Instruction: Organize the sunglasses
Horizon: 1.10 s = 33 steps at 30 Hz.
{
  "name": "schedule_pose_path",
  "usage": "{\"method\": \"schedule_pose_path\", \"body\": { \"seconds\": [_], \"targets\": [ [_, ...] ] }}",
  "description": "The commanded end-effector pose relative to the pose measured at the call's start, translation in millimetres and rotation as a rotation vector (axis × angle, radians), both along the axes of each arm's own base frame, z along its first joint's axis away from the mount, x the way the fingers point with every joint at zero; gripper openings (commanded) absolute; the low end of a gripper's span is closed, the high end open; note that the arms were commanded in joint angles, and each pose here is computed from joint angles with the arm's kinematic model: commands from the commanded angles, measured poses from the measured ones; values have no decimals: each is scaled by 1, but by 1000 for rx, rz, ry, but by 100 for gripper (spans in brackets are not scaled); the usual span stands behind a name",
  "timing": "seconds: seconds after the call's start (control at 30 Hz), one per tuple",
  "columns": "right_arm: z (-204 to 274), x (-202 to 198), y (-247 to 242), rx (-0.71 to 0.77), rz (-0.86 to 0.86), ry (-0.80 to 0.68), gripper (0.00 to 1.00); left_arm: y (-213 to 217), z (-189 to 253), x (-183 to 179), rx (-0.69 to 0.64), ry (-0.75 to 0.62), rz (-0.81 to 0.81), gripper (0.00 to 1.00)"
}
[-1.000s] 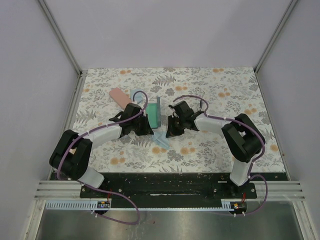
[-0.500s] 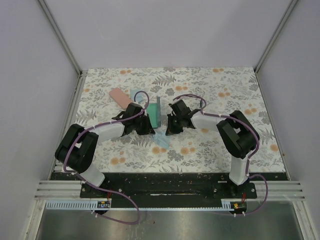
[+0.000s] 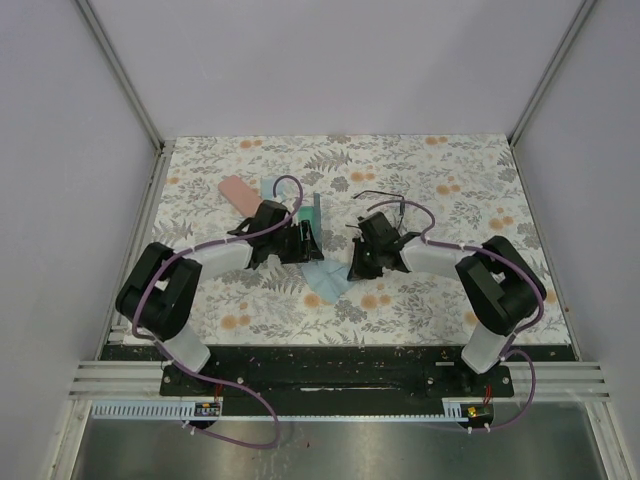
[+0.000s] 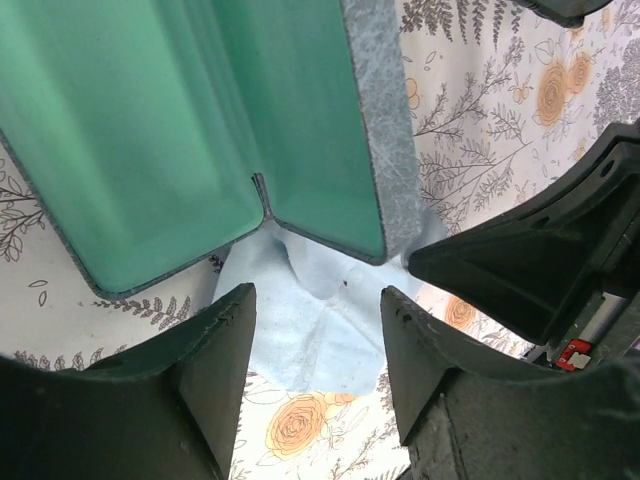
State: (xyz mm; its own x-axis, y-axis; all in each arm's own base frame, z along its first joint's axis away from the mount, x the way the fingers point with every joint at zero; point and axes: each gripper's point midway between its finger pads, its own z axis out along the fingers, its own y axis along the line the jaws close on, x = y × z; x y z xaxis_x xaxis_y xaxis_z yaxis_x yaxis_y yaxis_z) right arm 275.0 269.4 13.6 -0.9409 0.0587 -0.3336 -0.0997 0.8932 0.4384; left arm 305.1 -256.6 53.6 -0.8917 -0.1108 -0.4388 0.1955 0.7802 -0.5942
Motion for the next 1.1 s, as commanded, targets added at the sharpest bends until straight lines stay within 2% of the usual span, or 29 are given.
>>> {"method": "schedule_pose_path", "body": {
  "seconds": [0.0,0.27,0.33,0.43,0.7,0.9,0.97,1.07],
  "targets": [
    [-31,-48,-44,-124,-69,146,0,-3,27,-1,-43,-72,-28,57],
    [-9,-52,-56,-133,-78,95,0,3,6,-44,16,-30,-57,55],
    [-5,-48,-52,-129,-59,76,3,1,1,-51,54,-34,-100,54],
    [0,-40,-48,-133,-39,60,6,-2,-1,-53,100,-46,-120,53],
    [20,-29,-30,-68,-13,28,8,-13,2,-51,103,-65,-124,48],
    [44,-30,7,30,120,-10,11,-18,0,-49,78,-93,-129,45],
    [45,-29,16,33,140,-16,9,-23,1,-47,50,-93,-129,42],
    [42,-25,27,32,148,-13,0,-30,0,-43,25,-74,-115,35]
  ]
}}
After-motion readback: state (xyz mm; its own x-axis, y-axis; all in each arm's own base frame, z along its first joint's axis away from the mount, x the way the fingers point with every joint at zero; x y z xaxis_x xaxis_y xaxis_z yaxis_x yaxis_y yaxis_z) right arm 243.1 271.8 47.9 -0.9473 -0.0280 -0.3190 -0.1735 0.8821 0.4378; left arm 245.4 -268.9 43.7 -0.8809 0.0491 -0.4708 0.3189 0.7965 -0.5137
